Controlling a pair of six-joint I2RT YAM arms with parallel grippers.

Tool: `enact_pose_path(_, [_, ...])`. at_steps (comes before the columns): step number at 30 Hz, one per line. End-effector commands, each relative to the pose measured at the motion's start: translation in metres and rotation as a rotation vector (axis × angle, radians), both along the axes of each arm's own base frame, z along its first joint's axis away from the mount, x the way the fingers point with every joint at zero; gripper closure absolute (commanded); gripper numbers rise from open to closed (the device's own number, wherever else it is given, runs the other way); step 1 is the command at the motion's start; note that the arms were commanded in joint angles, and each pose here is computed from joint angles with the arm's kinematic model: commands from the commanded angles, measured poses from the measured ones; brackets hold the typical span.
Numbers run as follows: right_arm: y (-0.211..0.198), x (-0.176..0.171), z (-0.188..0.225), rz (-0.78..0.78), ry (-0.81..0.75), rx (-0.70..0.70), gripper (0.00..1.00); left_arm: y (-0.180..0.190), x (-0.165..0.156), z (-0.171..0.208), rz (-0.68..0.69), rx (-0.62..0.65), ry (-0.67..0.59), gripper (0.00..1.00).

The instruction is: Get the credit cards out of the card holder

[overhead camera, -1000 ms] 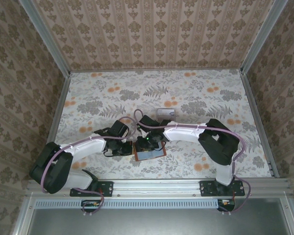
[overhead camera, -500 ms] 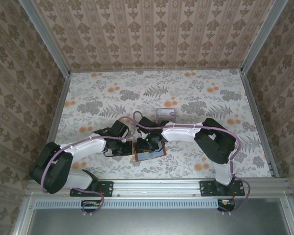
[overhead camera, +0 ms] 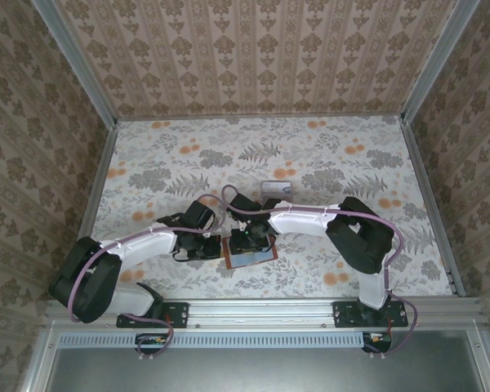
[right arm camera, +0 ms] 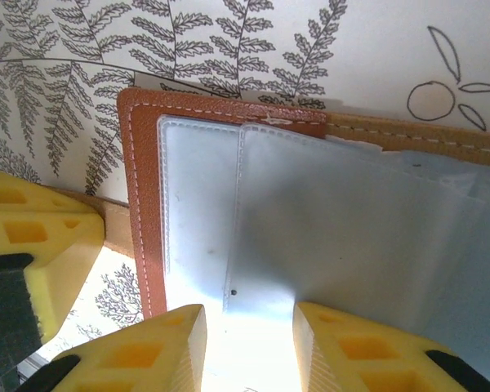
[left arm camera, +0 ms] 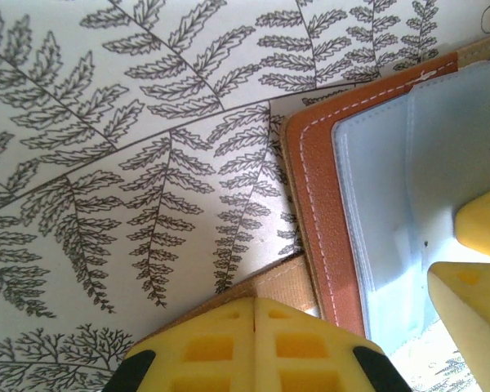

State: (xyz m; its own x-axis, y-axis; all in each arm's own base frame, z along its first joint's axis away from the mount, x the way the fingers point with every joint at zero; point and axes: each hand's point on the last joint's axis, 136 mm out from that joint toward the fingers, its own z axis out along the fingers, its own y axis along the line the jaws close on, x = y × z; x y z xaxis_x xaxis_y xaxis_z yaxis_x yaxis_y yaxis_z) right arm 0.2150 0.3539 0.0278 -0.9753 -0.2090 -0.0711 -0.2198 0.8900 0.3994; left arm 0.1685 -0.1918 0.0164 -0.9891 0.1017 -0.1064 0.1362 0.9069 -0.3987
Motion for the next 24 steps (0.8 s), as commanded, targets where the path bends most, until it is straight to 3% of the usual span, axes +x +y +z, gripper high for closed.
enact_pose_path(1, [0.001, 0.003, 0.023, -0.004, -0.074, 0.038, 0.63, 0.003, 0.002, 0.001, 0.007, 0.018, 0.002, 0.98])
enact_pose_path(8, [-0.032, 0.021, 0.044, -0.055, -0.168, 0.024, 0.56, -0.005, 0.024, 0.021, 0.004, 0.006, -0.055, 0.97])
enact_pose_path(11, [-0.063, 0.030, 0.046, -0.080, -0.203, -0.034, 0.51, -0.005, 0.034, 0.030, 0.011, 0.009, -0.087, 0.90])
enact_pose_path(17, [-0.142, 0.057, 0.058, -0.176, -0.285, -0.188, 0.30, 0.004, 0.058, 0.051, 0.056, 0.018, -0.186, 0.52])
enact_pose_path(19, [-0.169, 0.068, 0.064, -0.215, -0.329, -0.235, 0.17, 0.009, 0.065, 0.057, 0.073, 0.020, -0.203, 0.40])
enact_pose_path(20, [-0.183, 0.073, 0.068, -0.234, -0.349, -0.262, 0.06, 0.013, 0.069, 0.058, 0.086, 0.023, -0.208, 0.34])
enact_pose_path(21, [-0.197, 0.077, 0.071, -0.252, -0.367, -0.291, 0.00, 0.018, 0.072, 0.059, 0.097, 0.025, -0.212, 0.15])
enact_pose_path(23, [-0.222, 0.085, 0.077, -0.286, -0.411, -0.339, 0.00, 0.027, 0.079, 0.060, 0.117, 0.041, -0.223, 0.00])
enact_pose_path(24, [-0.235, 0.090, 0.080, -0.307, -0.431, -0.367, 0.00, 0.032, 0.082, 0.061, 0.126, 0.056, -0.231, 0.00])
